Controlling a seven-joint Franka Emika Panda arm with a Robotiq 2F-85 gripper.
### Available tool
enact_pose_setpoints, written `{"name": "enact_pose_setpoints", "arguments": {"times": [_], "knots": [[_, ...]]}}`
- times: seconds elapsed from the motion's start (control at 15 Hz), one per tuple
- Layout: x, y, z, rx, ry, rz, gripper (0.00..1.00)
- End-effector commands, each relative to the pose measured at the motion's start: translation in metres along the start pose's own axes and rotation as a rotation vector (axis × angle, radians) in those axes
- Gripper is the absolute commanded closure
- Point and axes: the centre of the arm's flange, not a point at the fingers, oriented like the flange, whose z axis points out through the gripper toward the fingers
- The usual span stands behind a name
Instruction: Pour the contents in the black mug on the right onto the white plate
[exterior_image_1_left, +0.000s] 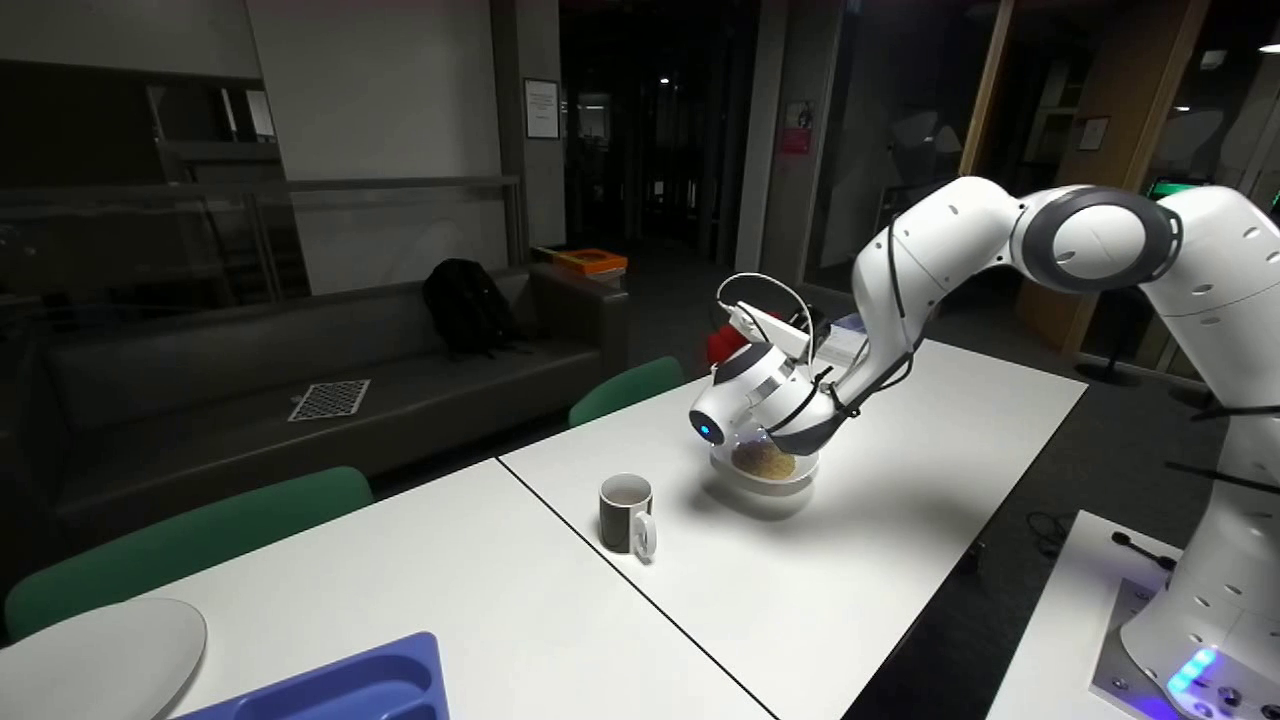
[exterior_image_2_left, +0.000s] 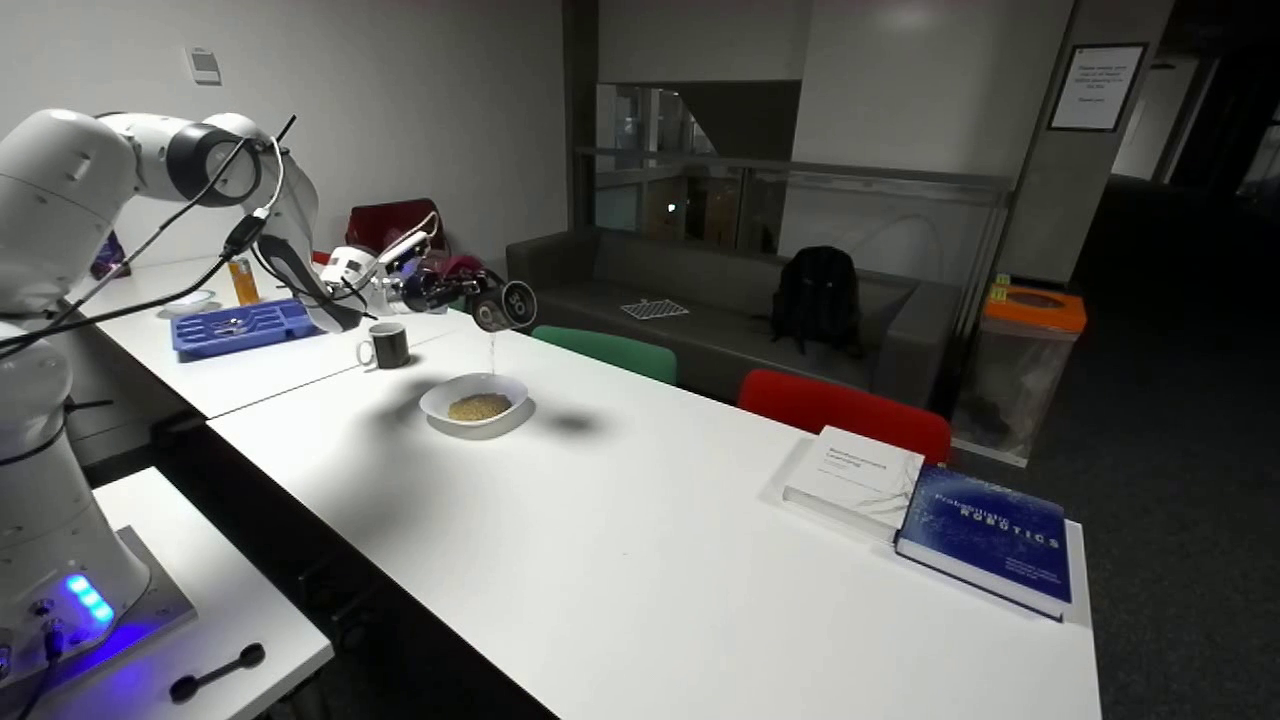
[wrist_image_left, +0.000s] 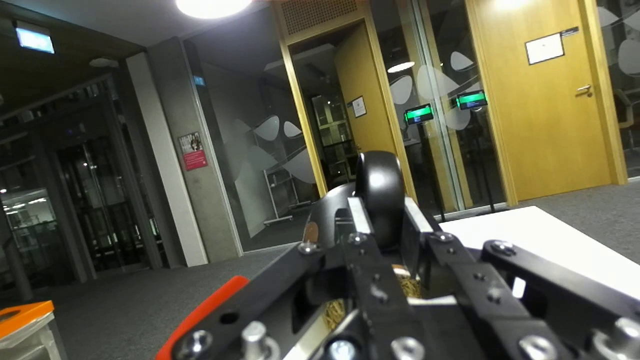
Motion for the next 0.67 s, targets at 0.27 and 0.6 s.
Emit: {"name": "enact_pose_setpoints", "arguments": {"times": [0.27,0.6], "knots": [[-0.011,0.023,0.004,-0.005,-0.091,-0.023,0.95],[-0.014,0.028,0.004,-0.01,-0.106,-0.015,0.95]]}}
